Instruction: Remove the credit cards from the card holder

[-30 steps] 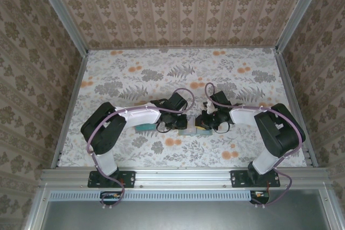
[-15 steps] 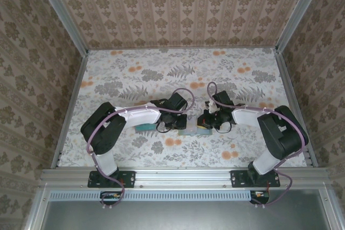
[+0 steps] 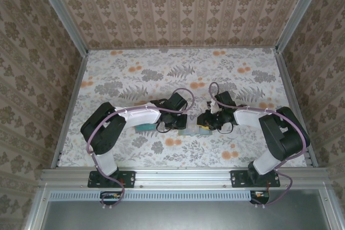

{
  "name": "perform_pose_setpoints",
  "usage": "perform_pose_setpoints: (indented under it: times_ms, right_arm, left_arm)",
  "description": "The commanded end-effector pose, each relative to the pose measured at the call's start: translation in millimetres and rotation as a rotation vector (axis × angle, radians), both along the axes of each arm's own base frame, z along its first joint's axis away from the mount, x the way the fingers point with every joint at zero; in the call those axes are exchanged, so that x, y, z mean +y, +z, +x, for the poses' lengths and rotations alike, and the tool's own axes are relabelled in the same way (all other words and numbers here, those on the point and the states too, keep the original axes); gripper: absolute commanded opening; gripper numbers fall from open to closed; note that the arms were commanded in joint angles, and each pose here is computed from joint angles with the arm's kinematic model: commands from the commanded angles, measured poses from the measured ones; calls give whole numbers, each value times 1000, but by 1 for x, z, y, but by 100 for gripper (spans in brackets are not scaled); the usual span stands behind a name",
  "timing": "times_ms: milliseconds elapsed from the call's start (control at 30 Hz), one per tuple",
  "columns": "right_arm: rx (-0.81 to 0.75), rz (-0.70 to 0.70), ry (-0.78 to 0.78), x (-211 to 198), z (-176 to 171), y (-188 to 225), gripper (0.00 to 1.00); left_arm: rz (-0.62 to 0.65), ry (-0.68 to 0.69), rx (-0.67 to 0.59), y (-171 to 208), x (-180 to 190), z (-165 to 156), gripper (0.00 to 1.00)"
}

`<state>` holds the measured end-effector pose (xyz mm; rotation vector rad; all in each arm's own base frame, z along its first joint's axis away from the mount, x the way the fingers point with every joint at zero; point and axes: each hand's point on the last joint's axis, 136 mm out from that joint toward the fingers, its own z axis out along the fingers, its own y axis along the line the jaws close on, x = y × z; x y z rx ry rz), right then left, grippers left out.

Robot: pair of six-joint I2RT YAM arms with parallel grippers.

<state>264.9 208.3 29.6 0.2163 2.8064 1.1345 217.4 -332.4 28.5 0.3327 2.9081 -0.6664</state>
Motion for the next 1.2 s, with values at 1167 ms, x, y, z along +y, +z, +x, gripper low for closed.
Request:
perform_pose_setpoints:
  times_ms: [1167]
  right_arm:
    - [14, -79, -82, -42, -21, -11, 12]
  left_arm:
    - [83, 4, 43, -15, 18, -9, 3]
